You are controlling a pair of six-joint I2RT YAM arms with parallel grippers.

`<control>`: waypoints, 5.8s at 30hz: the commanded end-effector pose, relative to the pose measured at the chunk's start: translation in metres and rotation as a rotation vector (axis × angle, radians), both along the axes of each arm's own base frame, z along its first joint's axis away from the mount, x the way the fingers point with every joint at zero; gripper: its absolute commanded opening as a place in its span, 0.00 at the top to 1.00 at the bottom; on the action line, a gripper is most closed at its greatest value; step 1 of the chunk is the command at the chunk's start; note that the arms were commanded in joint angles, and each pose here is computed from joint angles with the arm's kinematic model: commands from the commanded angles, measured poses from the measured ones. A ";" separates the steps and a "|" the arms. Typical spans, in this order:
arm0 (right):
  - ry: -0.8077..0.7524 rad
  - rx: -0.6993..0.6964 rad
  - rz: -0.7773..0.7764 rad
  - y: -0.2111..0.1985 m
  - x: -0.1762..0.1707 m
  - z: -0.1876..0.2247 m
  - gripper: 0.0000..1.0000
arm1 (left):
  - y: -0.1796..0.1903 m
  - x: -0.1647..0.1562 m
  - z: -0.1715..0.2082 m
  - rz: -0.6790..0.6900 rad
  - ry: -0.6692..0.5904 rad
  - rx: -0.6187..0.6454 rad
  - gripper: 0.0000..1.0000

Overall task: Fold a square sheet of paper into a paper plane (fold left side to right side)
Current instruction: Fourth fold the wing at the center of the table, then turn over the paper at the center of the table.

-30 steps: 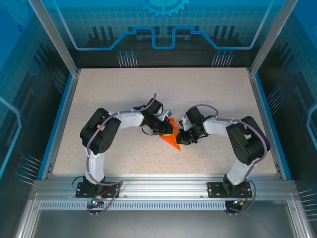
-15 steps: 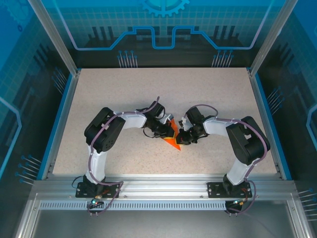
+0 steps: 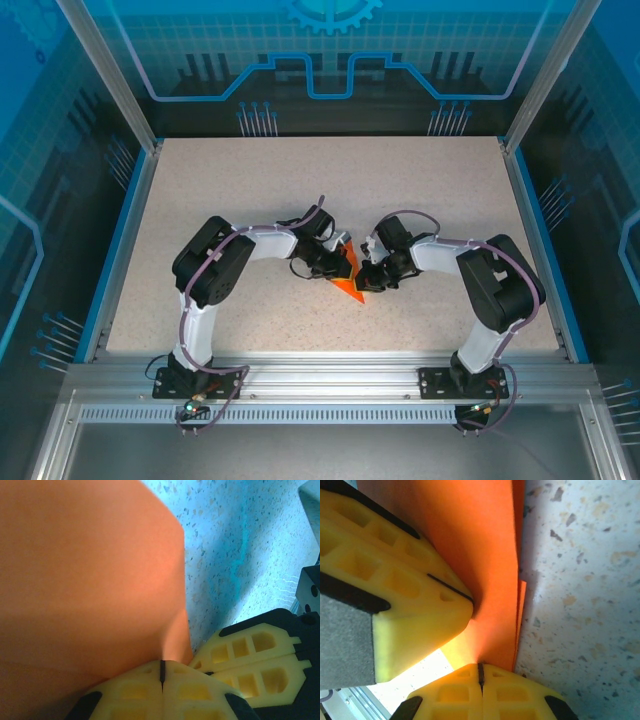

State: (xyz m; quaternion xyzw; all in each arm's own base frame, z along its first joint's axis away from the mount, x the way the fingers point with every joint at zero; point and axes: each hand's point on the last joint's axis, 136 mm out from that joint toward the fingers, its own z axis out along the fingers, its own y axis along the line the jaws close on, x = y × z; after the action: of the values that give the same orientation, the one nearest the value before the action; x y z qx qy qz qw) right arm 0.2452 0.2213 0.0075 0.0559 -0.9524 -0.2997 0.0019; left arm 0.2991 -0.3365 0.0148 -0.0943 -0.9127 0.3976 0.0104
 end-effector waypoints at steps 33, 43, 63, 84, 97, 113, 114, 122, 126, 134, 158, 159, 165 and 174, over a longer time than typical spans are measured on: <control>0.179 -0.264 -0.021 -0.059 -0.057 -0.039 1.00 | 0.091 0.097 -0.026 0.186 -0.141 0.208 0.96; 0.182 -0.246 -0.015 -0.054 -0.057 -0.037 1.00 | 0.115 0.124 -0.026 0.229 -0.153 0.237 0.96; 0.032 0.017 -0.062 -0.002 -0.020 -0.005 1.00 | 0.128 0.120 0.068 0.386 -0.225 0.097 0.66; -0.488 0.118 -0.331 -0.048 0.033 0.112 0.41 | 0.053 0.057 0.039 0.323 -0.016 -0.056 0.55; -0.541 0.178 -0.313 -0.056 0.009 0.153 0.34 | 0.021 0.067 0.028 0.275 0.009 -0.096 0.63; -0.484 0.353 -0.241 -0.059 0.005 0.179 0.00 | 0.035 0.103 0.165 0.254 -0.315 -0.211 0.94; -0.478 0.387 -0.242 -0.060 0.006 0.182 0.00 | 0.039 0.105 0.180 0.259 -0.340 -0.227 0.94; -0.471 0.633 -0.153 -0.045 0.003 0.208 0.00 | 0.052 0.114 0.280 0.263 -0.489 -0.365 0.93; -0.480 0.711 -0.119 -0.034 0.002 0.216 0.00 | 0.046 0.108 0.320 0.217 -0.533 -0.461 0.93; -0.517 0.788 -0.029 -0.005 0.014 0.244 0.00 | 0.035 0.088 0.360 0.102 -0.539 -0.609 0.93; -0.722 0.806 0.027 0.001 0.049 0.317 0.79 | 0.023 0.055 0.338 -0.049 -0.491 -0.608 0.80; -0.715 0.789 0.022 0.001 0.049 0.312 0.81 | 0.023 0.055 0.337 -0.048 -0.496 -0.596 0.73; -0.727 0.599 0.006 -0.010 0.047 0.299 0.88 | 0.043 0.059 0.335 0.025 -0.575 -0.483 0.44; -0.705 -0.203 -0.013 -0.060 0.057 0.237 0.90 | 0.123 0.055 0.356 0.365 -0.879 -0.198 0.18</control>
State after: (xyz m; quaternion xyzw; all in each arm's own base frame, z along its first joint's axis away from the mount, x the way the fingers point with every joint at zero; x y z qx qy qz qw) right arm 0.3084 0.1994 0.2968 0.1423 -0.8404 -0.3676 -0.3720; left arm 0.3500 -0.2453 0.3663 -0.1270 -0.7810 0.4758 -0.3840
